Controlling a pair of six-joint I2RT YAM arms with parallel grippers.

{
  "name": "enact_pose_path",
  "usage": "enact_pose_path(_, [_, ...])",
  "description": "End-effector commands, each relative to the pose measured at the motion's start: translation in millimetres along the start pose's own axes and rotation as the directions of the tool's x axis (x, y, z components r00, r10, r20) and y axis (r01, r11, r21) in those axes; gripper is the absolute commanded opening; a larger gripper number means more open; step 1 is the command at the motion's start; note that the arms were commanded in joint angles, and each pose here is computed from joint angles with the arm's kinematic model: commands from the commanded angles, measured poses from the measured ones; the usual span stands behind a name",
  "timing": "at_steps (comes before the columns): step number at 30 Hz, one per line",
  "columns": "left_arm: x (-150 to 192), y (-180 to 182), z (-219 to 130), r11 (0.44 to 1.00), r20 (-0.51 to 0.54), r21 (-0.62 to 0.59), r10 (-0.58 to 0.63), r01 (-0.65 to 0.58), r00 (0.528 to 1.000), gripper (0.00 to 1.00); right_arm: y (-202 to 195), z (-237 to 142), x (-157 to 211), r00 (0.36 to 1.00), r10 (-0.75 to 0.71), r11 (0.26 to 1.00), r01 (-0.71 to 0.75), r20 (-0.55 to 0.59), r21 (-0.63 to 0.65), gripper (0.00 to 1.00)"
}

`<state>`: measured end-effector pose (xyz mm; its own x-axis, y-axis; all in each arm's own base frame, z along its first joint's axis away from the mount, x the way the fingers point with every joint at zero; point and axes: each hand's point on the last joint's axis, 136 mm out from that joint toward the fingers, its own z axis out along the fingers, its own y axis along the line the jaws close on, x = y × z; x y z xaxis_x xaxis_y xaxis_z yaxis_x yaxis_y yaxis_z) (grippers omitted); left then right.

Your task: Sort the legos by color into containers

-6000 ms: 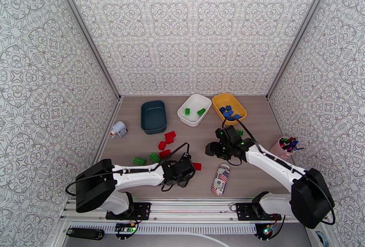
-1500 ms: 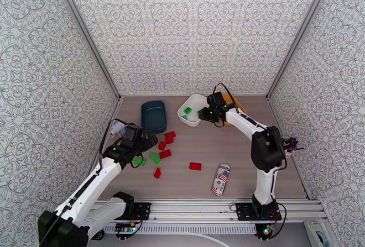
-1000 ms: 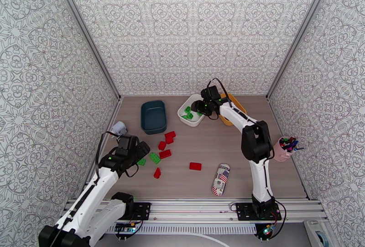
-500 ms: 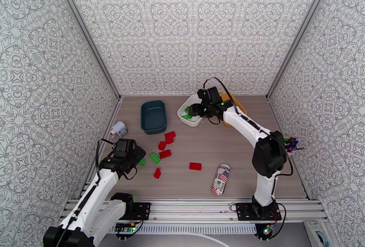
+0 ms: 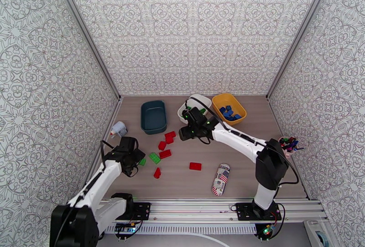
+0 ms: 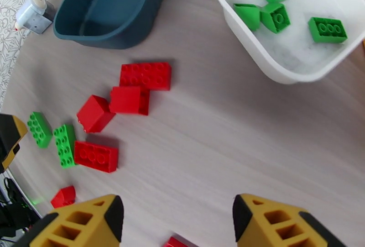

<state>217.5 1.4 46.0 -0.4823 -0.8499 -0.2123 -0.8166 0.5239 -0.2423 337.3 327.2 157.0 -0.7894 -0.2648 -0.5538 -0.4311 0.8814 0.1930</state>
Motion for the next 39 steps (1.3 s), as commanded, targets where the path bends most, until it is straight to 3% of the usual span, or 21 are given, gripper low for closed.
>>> enact_pose_path(1, [-7.7, -16.3, 1.3, 0.998, -0.014, 0.046, -0.047, 0.048, 0.999, 0.79, -13.7, -7.5, -0.7, 0.999, 0.007, 0.998, -0.01, 0.052, 0.062, 0.67])
enact_pose_path(8, [-22.1, -21.0, 7.1, 0.998, -0.001, -0.009, -0.055, 0.055, 0.998, 0.76, -20.9, -5.1, 8.6, 0.998, 0.025, 0.996, -0.03, 0.06, 0.079, 0.65])
enact_pose_path(17, [-16.6, -22.2, 30.7, 0.997, -0.06, -0.063, -0.046, 0.042, 0.997, 0.77, -20.6, -3.8, 7.9, 0.996, 0.045, 0.996, -0.05, 0.072, 0.073, 0.62])
enact_pose_path(26, [-10.2, -20.8, 47.7, 0.997, -0.099, -0.082, -0.022, 0.014, 0.995, 0.44, -22.0, -7.6, 14.0, 0.995, 0.065, 0.995, -0.07, 0.075, 0.064, 0.61])
enact_pose_path(31, [-12.3, -33.3, 39.2, 1.0, -0.096, -0.012, 0.007, -0.009, 0.995, 0.26, -15.5, -11.3, 20.9, 0.995, 0.071, 0.997, -0.072, 0.065, 0.013, 0.61])
enact_pose_path(35, [-16.7, -56.2, 19.2, 0.993, -0.083, 0.109, 0.057, -0.048, 0.995, 0.24, -19.6, -11.5, 25.9, 0.994, 0.094, 0.995, -0.095, 0.059, 0.012, 0.62])
enact_pose_path(39, [-16.6, -91.6, -8.6, 0.951, -0.062, 0.288, 0.132, -0.109, 0.989, 0.23, -34.2, -11.3, 27.6, 0.984, 0.169, 0.986, -0.169, 0.05, -0.008, 0.62])
